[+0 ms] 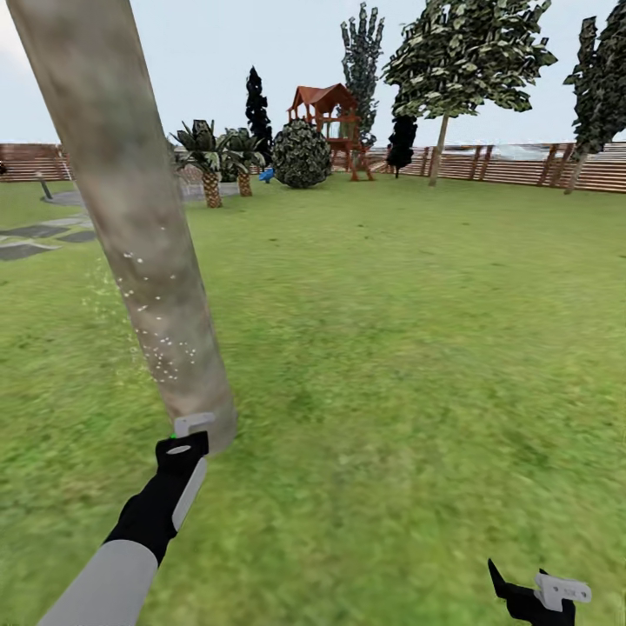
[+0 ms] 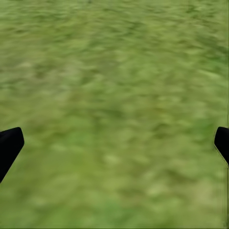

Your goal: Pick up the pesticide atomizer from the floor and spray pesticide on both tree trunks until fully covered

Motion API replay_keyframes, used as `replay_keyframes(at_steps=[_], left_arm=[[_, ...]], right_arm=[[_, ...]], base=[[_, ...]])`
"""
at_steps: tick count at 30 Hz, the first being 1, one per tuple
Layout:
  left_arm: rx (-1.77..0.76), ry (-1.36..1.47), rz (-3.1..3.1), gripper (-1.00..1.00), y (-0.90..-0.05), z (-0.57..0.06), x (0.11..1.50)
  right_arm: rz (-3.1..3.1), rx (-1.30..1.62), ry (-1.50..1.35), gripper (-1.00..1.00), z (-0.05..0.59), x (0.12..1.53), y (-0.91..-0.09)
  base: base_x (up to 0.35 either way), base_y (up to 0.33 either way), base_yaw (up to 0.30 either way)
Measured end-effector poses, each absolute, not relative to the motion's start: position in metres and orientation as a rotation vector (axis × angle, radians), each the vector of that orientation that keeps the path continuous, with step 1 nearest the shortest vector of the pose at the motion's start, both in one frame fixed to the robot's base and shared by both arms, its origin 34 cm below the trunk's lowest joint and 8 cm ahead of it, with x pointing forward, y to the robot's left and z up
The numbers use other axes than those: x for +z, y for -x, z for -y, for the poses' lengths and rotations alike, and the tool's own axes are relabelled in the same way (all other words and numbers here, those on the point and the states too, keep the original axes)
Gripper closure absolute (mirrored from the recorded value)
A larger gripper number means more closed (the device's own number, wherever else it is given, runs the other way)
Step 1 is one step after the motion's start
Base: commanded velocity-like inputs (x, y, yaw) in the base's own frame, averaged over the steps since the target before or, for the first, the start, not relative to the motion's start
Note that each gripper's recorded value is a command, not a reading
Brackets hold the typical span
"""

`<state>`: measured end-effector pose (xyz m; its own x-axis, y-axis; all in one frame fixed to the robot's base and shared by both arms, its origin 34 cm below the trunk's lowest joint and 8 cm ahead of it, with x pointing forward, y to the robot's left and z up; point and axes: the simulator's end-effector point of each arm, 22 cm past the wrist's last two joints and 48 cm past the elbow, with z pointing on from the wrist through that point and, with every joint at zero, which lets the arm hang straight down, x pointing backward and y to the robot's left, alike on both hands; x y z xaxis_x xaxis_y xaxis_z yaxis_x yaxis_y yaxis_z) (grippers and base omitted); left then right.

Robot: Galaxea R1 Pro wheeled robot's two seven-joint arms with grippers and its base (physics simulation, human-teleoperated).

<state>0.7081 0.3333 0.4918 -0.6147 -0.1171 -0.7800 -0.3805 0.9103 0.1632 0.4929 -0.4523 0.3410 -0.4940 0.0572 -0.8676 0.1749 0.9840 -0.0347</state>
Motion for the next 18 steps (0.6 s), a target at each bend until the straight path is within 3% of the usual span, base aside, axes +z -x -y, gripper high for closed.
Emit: replay_keyframes(at_steps=[6,18], left_arm=[[0.422,0.336,-2.267,1.00,-0.702,-0.337,0.486],[0.456,0.339,-2.269,1.00,-0.699,-0.356,0.486]], right_arm=[[-2.087,-0.143,-0.163,-1.00,0.452,0.341,-0.493],[-2.087,-0.143,-0.162,-1.00,0.452,0.341,-0.493]], base=[[0.004,-0.272,0.050],[0.026,-0.272,0.269]])
